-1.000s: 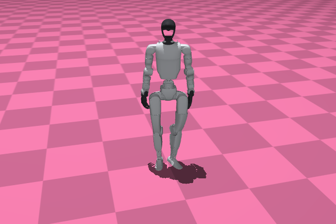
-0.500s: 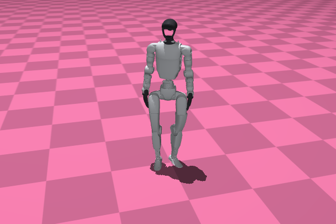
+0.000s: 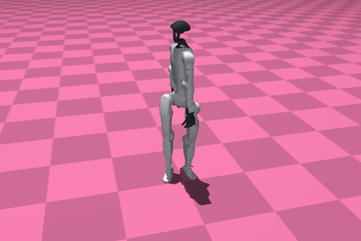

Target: In place motions

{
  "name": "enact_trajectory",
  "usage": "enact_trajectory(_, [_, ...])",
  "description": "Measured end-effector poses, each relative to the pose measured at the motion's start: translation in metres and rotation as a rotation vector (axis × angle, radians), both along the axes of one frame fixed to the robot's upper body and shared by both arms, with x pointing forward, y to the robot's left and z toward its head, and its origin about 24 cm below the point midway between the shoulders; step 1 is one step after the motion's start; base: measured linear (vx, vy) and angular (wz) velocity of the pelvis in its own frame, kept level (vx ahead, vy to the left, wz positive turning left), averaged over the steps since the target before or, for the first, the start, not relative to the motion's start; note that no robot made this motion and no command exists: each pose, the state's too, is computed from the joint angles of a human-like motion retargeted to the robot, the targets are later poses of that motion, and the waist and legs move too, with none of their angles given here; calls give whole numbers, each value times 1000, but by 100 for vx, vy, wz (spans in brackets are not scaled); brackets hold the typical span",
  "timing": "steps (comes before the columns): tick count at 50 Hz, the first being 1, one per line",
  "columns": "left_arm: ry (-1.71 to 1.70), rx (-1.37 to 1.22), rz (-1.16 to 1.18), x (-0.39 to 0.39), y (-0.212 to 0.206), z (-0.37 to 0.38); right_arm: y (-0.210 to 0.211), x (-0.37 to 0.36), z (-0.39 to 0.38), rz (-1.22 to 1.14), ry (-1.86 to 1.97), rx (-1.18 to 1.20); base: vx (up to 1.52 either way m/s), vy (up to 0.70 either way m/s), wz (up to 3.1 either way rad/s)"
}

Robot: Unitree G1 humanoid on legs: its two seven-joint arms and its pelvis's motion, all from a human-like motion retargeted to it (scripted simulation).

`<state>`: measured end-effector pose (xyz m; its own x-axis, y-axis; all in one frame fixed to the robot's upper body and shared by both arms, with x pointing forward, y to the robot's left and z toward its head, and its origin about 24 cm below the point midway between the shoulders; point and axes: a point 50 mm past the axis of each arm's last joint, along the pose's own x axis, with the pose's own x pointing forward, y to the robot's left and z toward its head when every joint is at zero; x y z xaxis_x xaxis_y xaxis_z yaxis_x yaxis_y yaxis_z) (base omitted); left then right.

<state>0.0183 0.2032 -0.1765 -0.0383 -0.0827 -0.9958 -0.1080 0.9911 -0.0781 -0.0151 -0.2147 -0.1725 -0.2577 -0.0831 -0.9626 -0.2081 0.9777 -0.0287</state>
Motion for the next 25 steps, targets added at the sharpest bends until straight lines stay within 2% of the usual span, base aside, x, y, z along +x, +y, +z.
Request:
enact_trajectory(9, [-99, -64, -29, 32, -20, -1, 12, -30, 1, -75, 70, 32, 0, -1, 18])
enact_trajectory(18, [-29, -78, -13, 9, -24, -2, 11, 22, -5, 84, -114, 44, 4, 0, 32])
enact_trajectory(25, [30, -60, -28, -7, -20, -2, 7, 53, -3, 84, -209, 54, 17, 1, 96])
